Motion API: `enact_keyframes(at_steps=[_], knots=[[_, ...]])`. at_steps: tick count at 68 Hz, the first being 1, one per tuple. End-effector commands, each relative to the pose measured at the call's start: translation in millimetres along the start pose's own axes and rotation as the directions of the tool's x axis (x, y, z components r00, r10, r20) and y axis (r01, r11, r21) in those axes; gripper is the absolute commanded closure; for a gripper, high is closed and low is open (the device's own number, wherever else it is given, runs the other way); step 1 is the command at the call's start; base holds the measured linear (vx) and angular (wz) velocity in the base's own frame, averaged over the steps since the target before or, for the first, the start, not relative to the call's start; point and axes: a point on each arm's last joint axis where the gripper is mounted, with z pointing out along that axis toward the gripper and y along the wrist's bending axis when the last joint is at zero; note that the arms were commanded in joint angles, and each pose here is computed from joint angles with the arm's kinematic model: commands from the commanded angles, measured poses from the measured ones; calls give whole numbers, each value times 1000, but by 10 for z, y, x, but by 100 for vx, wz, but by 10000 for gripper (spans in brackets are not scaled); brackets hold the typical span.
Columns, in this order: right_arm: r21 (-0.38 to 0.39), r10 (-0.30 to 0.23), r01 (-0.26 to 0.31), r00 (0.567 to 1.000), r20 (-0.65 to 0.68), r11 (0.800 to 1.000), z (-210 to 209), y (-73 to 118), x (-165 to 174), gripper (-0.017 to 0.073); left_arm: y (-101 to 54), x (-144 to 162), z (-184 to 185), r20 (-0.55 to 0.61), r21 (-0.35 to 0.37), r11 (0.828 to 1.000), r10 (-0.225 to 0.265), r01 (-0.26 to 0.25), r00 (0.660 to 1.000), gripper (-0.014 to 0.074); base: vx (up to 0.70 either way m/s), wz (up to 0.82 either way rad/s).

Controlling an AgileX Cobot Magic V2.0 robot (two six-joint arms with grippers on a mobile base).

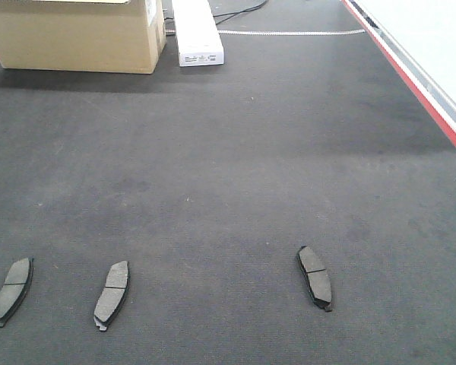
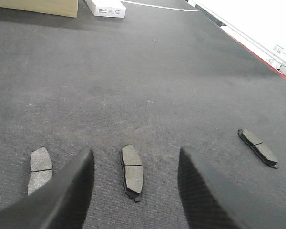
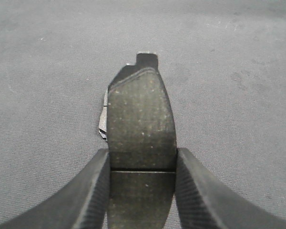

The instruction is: Move and align brake pads A on conveyor

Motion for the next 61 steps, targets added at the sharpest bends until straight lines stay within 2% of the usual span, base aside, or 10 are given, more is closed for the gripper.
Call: enact_keyframes(at_steps=[1,13,20,28,39,49,61], knots=[[15,-13,12,994,112,1000,-45,-9,-157,564,-37,-111,-11,64,28,1000,0,-1,998,202,0,0],[9,-3,2,994,108,1000,-44,-4,-153,564,-37,-111,-11,64,28,1000,0,-1,998,202,0,0],[-33,55,-52,994,98,998,-44,30,-147,564,-37,-111,-11,64,28,1000,0,-1,998,202,0,0],[-45,55,-52,995,84,998,-25,39,-161,563,-37,-111,-11,64,28,1000,0,-1,998,202,0,0],[-51,62,-65,997,-56,997,100,38,-271,556,-37,-111,-11,64,28,1000,0,-1,998,202,0,0],[-55,64,-77,974,-218,996,319,25,-482,551,-37,-111,-11,64,28,1000,0,-1,998,202,0,0],[-32,126,-146,927,-354,989,664,-7,-742,547,-37,-111,-11,64,28,1000,0,-1,998,202,0,0]])
